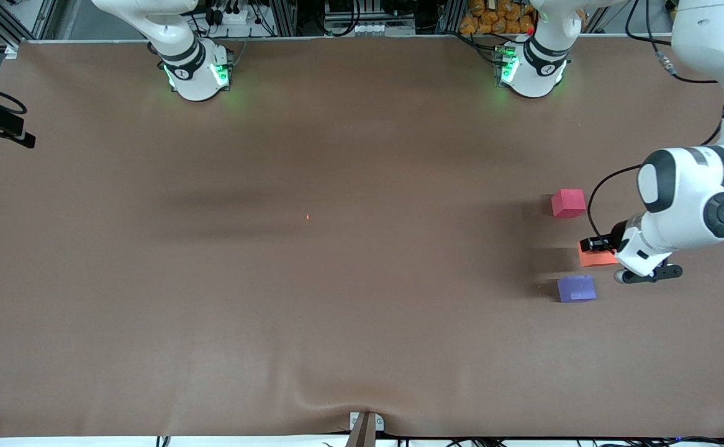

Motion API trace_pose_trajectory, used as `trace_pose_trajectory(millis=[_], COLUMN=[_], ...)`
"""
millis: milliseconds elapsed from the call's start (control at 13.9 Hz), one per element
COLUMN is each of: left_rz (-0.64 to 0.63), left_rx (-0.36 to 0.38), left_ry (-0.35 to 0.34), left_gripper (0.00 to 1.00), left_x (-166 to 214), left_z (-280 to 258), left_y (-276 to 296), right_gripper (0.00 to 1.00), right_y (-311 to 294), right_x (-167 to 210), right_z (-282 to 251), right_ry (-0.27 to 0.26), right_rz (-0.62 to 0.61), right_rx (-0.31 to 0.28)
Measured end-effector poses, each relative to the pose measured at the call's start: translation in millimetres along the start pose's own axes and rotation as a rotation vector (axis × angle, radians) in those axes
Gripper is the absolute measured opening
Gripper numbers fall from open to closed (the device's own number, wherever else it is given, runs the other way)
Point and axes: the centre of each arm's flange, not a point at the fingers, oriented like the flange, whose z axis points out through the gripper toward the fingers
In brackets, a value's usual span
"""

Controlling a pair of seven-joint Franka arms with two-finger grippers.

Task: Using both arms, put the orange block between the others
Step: 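Carry the orange cube with the left gripper between pink and blue cubes, then lower the orange cube onto the table and open the left gripper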

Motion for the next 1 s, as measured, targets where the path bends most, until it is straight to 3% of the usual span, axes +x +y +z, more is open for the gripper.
trace_pose_trajectory(millis=[287, 1004], left_rz=[0.041, 0.141], left_rx=[-0.007, -0.007], left_ry=[0.044, 0.041], left_gripper=[0.54, 0.54], left_x=[-13, -24], left_z=[29, 63], left_y=[7, 7], right_gripper=[1.00, 1.00], right_y=[2, -23], right_x=[1, 8], right_z=[-1, 1], right_ry=[0.005, 0.034], right_rz=[0.020, 0.091], right_rx=[-0.029, -0.052])
